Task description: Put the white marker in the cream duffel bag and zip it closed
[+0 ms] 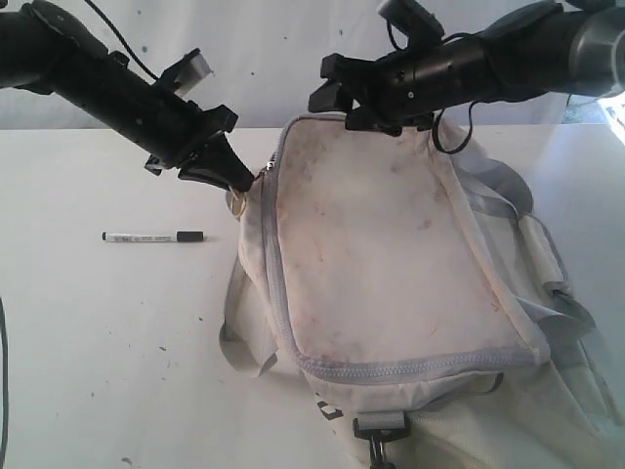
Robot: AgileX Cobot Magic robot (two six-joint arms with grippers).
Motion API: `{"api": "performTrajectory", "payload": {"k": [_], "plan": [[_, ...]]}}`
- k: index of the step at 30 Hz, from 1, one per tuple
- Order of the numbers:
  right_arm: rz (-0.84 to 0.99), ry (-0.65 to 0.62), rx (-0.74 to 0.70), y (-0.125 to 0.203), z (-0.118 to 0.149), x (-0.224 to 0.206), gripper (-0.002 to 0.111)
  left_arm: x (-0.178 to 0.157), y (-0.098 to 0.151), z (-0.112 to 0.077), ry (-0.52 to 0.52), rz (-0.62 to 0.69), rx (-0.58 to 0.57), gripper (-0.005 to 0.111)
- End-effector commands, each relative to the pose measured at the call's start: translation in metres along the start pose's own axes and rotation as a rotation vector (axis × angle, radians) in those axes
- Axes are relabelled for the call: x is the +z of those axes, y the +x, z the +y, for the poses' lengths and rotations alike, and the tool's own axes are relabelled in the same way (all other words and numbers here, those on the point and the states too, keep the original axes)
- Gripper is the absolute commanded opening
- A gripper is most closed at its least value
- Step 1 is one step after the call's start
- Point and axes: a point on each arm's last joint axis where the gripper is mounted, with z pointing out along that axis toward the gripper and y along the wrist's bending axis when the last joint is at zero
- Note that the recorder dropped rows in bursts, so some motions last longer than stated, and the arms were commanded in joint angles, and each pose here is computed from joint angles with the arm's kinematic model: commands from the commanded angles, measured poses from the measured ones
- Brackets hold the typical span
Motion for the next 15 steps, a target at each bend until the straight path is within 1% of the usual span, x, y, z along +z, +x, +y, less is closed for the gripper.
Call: {"api": "performTrajectory", "payload": {"k": [1, 5, 9, 15], "plan": [[-0.032, 0.002, 0.033, 0.003, 0.017, 0.011, 0.056, -0.005, 0.001, -0.005, 0.008, -0.001, 0.057, 0.000], [-0.020, 0.001, 0.034, 0.010, 0.023, 0.021, 0.052, -0.005, -0.001, -0.008, 0.039, -0.024, 0.090, 0.000], [0.005, 0.005, 0.042, 0.018, 0.019, 0.031, 0.052, -0.005, -0.004, -0.013, 0.088, -0.065, 0.146, 0.000], [0.000, 0.032, 0.052, 0.021, 0.010, 0.038, 0.052, -0.005, -0.005, -0.014, 0.095, -0.069, 0.149, 0.000]]}}
